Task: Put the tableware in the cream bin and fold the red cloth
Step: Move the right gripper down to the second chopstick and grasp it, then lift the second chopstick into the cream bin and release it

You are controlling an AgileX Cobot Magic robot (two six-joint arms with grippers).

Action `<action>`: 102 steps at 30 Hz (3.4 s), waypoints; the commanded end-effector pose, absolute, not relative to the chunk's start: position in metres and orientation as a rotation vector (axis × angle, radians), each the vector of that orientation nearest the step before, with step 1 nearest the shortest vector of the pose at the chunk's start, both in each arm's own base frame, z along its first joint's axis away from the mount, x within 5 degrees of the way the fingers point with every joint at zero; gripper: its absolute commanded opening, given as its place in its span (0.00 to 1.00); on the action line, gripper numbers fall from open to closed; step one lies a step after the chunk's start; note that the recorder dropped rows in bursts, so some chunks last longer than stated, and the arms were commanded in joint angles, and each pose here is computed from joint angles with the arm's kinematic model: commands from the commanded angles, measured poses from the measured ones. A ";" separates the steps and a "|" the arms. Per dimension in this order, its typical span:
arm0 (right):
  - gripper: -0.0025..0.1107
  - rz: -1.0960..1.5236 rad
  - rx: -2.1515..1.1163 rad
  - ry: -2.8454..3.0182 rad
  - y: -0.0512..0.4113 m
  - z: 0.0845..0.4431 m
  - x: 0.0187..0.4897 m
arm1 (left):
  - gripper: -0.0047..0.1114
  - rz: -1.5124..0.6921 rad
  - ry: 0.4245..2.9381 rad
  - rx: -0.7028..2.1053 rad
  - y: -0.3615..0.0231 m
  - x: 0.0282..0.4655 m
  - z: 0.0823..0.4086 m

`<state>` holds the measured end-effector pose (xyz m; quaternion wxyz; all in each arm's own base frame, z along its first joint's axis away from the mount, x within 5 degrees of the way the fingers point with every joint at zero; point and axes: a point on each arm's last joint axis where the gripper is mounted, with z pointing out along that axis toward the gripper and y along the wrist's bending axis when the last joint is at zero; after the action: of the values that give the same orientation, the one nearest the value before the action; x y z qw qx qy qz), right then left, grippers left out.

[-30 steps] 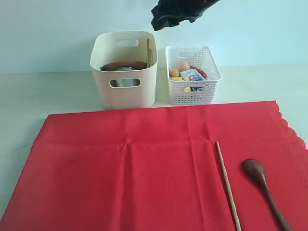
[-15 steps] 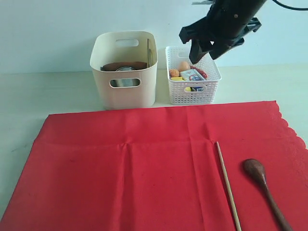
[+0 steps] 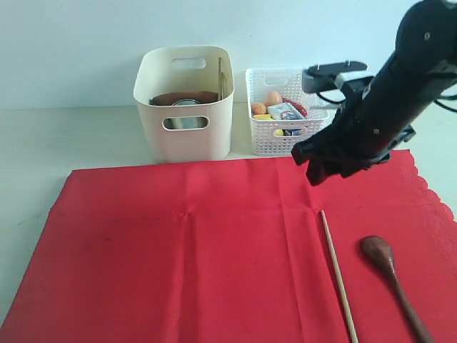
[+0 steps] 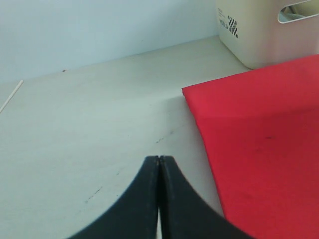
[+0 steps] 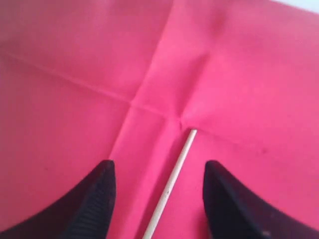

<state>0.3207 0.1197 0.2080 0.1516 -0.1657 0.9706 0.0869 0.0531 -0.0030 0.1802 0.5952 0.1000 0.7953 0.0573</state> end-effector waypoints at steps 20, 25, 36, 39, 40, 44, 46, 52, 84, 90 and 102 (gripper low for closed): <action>0.44 0.237 -0.362 3.047 0.111 0.124 0.290 | 0.04 0.129 1.840 0.233 -0.003 0.053 0.180; 0.40 0.235 -0.353 3.065 0.111 0.116 0.289 | 0.04 0.129 1.840 0.233 -0.003 0.053 0.180; 0.02 0.226 -0.384 3.073 0.111 0.107 0.291 | 0.04 0.129 1.840 0.233 -0.003 0.053 0.180; 0.02 0.234 -0.384 3.037 0.111 0.118 0.291 | 0.04 0.129 1.840 0.233 -0.003 0.053 0.180; 0.02 0.238 -0.384 3.023 0.111 0.123 0.291 | 0.04 0.129 1.840 0.233 -0.003 0.053 0.180; 0.02 0.261 -0.381 2.934 0.111 0.151 0.290 | 0.04 0.129 1.840 0.233 -0.003 0.053 0.180; 0.02 0.271 -0.378 2.879 0.111 0.166 0.289 | 0.04 0.129 1.840 0.233 -0.003 0.053 0.180; 0.02 0.314 -0.363 2.665 0.113 0.223 0.295 | 0.04 0.129 1.840 0.233 -0.003 0.053 0.180; 0.02 0.741 -0.824 1.519 0.213 0.290 0.456 | 0.04 0.129 1.840 0.233 -0.003 0.053 0.180; 0.02 0.671 -0.948 1.419 0.222 0.266 0.476 | 0.04 0.129 1.840 0.233 -0.003 0.053 0.180; 0.14 0.632 -0.841 1.550 0.208 0.221 0.509 | 0.04 0.129 1.840 0.233 -0.003 0.053 0.180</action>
<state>0.5036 0.2159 0.2165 0.5893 -0.3903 0.6539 0.2698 0.0531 -0.0030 0.1802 0.5952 0.1000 0.7953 0.0573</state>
